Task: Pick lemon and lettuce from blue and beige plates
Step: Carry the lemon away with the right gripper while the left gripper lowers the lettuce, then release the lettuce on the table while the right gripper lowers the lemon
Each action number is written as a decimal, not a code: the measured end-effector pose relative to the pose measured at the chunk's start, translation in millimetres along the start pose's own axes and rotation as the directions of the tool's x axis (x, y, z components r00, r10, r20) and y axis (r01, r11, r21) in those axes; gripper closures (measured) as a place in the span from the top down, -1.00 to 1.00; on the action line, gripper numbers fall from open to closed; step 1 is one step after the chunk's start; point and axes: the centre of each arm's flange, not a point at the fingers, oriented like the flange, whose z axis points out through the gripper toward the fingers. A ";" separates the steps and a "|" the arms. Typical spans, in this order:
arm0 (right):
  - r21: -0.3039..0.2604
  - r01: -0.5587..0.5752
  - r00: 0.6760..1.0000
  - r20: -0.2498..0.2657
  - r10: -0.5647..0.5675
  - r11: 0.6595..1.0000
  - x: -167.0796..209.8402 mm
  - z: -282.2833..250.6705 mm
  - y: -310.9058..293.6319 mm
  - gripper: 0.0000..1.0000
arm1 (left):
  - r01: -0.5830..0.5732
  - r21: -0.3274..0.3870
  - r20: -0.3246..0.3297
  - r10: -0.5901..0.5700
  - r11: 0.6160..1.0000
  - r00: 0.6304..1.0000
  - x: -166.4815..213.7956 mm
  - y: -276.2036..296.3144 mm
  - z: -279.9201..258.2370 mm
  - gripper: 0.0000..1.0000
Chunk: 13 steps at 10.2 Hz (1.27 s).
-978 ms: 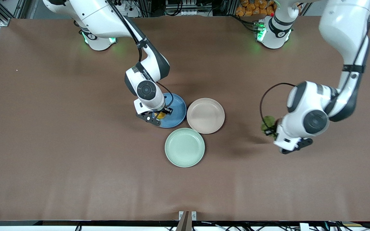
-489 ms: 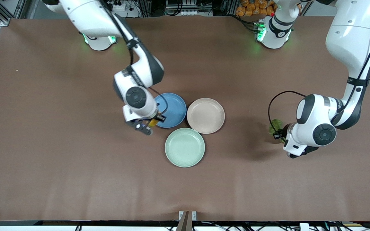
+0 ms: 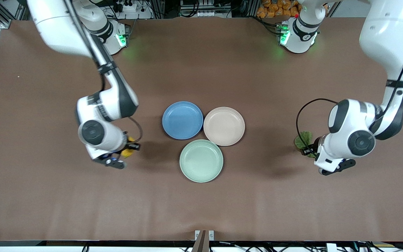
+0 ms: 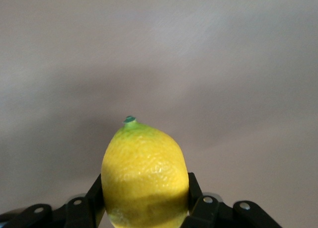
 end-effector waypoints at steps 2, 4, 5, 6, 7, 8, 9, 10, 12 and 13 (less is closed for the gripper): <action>-0.013 0.075 0.995 -0.058 -0.075 0.997 26.6 8.5 34.2 0.31 | -0.060 -0.005 -0.087 0.059 0.998 0.995 -27.3 7.1 -83.5 1.00; -0.026 0.160 0.981 -0.109 -0.162 0.987 54.3 23.1 74.7 0.31 | -0.104 0.013 -0.168 0.104 0.995 0.980 -65.1 3.0 -165.9 1.00; -0.024 0.198 0.971 -0.131 -0.199 0.980 67.6 31.3 97.9 0.31 | -0.119 0.027 -0.193 0.122 0.993 0.974 -84.5 0.0 -196.3 1.00; -0.025 0.228 0.962 -0.145 -0.229 0.973 77.8 39.8 118.3 0.31 | -0.149 0.046 -0.211 0.155 0.988 0.965 -100.3 -5.9 -219.4 1.00; -0.028 0.261 0.952 -0.157 -0.262 0.965 86.2 47.3 137.1 0.31 | -0.200 0.070 -0.236 0.210 0.977 0.949 -115.6 -16.2 -245.0 1.00; -0.029 0.267 0.950 -0.159 -0.268 0.963 87.5 47.2 140.8 0.32 | -0.207 0.063 -0.232 0.216 0.976 0.948 -122.3 -22.7 -255.0 1.00; -0.029 0.271 0.949 -0.160 -0.272 0.962 87.6 46.5 139.8 0.49 | -0.201 0.040 -0.210 0.205 0.979 0.956 -127.0 -32.7 -262.4 1.00; -0.028 0.275 0.948 -0.162 -0.275 0.961 87.4 45.4 137.7 0.79 | -0.192 0.020 -0.196 0.192 0.981 0.962 -130.2 -44.1 -271.8 1.00; -0.027 0.279 0.945 -0.172 -0.279 0.960 88.1 39.3 135.6 1.00 | -0.177 0.014 -0.204 0.176 0.984 0.963 -141.2 -55.3 -292.4 1.00; -0.029 0.282 0.944 -0.170 -0.283 0.959 88.2 34.7 138.8 1.00 | -0.175 0.006 -0.208 0.173 0.985 0.963 -146.3 -57.7 -298.8 1.00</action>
